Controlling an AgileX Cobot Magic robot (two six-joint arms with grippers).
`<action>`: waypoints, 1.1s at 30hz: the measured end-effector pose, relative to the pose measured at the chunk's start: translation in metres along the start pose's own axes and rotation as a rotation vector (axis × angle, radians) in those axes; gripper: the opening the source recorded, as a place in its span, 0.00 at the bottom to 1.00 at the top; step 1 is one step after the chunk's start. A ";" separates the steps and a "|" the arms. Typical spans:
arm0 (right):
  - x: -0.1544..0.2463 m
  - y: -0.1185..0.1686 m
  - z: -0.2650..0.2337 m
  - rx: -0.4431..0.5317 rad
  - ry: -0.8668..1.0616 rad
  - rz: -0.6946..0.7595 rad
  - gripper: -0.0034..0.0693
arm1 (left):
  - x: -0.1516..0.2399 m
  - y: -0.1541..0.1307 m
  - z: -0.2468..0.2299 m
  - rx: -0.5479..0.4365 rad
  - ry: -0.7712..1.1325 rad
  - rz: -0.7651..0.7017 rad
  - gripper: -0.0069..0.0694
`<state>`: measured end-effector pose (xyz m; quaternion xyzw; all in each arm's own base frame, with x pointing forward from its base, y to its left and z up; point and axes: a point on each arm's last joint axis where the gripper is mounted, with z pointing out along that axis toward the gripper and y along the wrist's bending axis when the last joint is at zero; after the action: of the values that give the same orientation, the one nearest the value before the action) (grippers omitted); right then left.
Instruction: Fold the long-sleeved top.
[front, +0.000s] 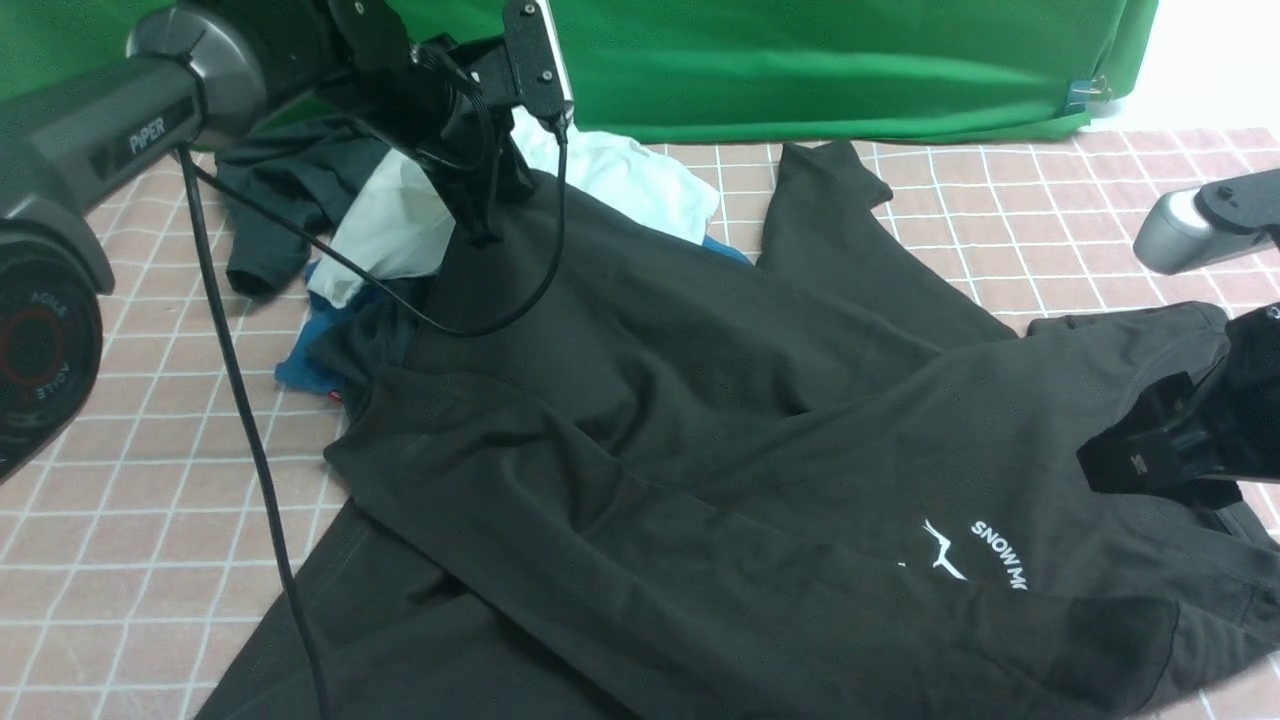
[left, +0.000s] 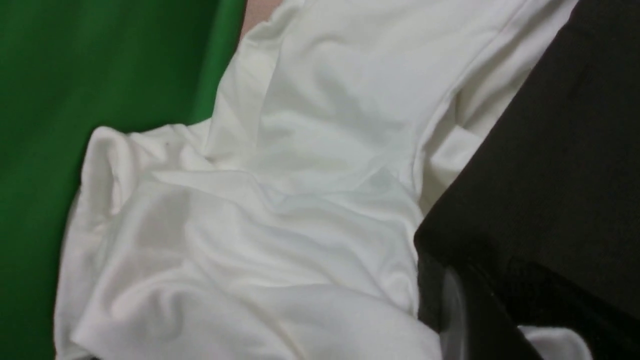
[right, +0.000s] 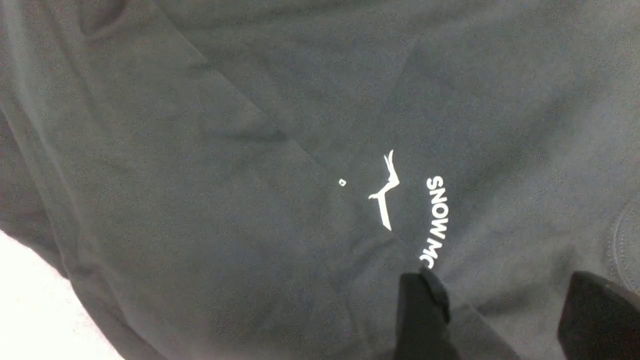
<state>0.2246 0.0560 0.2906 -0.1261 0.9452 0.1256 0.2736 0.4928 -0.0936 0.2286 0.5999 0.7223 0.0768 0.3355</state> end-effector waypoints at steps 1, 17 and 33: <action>0.000 0.000 0.000 0.001 -0.003 0.000 0.61 | 0.000 0.000 0.000 -0.004 -0.001 -0.001 0.11; -0.001 0.000 0.000 0.004 -0.014 -0.004 0.61 | -0.003 0.003 0.000 -0.032 -0.034 -0.031 0.11; -0.001 0.000 0.000 0.004 -0.014 -0.004 0.61 | -0.004 0.003 0.000 -0.037 -0.041 -0.040 0.11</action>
<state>0.2258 0.0558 0.2913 -0.1264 0.9433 0.1241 0.2806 0.4957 -0.0961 0.2316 0.5806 0.7253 0.0712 0.3629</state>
